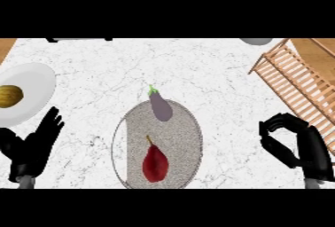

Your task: Pick the pear from the placemat and place it in the tiered shelf

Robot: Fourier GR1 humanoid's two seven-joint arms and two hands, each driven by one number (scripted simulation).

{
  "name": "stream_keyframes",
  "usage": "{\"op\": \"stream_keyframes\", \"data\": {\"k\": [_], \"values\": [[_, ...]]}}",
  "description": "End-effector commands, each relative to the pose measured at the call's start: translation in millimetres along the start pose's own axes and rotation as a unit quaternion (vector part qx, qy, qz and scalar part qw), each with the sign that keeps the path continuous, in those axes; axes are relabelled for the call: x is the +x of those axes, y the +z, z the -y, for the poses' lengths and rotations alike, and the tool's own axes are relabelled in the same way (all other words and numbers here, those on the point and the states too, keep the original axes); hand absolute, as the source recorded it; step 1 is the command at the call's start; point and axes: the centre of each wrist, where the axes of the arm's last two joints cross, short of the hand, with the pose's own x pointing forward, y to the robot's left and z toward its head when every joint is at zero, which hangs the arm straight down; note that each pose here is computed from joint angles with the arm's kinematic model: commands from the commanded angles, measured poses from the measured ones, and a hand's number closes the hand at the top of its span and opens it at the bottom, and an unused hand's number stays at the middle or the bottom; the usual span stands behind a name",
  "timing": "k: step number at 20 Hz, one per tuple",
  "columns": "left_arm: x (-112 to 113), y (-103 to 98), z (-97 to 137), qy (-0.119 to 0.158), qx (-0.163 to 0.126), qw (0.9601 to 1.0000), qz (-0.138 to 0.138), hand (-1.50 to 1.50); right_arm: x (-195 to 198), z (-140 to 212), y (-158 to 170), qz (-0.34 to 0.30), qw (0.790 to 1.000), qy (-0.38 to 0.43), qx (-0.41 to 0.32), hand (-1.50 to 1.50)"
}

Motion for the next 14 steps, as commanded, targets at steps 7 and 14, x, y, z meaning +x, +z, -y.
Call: {"op": "stream_keyframes", "data": {"k": [7,14], "values": [[-17.1,-13.6,46.0,0.009,-0.044,0.9963,-0.073,0.0,34.4,-25.6,62.8,-0.017,0.997,0.009,0.069,-1.5],[-4.5,-12.3,31.5,0.009,-0.046,0.9969,-0.063,0.0,107.3,-32.6,88.6,-0.033,0.986,0.033,0.16,-1.5]]}}
